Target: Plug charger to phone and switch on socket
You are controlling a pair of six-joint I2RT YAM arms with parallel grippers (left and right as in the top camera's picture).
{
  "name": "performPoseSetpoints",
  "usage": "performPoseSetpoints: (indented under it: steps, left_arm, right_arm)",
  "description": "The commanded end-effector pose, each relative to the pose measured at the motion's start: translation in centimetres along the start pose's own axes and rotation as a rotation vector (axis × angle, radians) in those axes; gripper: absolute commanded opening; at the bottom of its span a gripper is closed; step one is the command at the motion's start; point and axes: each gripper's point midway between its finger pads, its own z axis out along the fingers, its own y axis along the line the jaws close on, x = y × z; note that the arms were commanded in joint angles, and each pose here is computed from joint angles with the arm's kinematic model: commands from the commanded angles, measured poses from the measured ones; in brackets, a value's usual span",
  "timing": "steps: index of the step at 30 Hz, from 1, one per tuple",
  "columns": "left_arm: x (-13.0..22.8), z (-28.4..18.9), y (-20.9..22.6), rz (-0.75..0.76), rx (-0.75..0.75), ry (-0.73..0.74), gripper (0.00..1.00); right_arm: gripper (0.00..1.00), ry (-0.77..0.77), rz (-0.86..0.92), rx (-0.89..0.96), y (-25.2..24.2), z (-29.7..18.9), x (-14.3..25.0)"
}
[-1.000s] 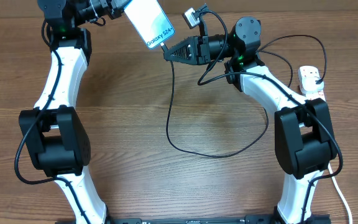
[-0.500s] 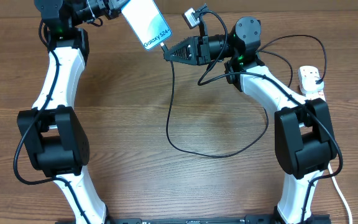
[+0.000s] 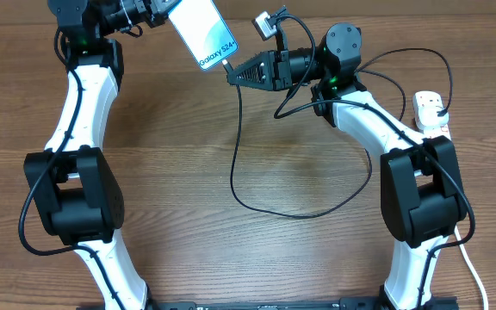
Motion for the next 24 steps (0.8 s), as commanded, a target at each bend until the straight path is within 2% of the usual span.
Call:
performPoseSetpoints:
  steps: [1,24]
  left_arm:
    - [0.1,0.2,-1.3,0.04,0.012,0.009,0.04]
    - [0.5,1.3,-1.5,0.079,0.023,0.012,0.04]
  right_arm:
    - [0.04,0.008,-0.009,-0.004,-0.2,0.2,0.4]
    - [0.04,-0.01,0.036,0.002,-0.3,0.2,0.0]
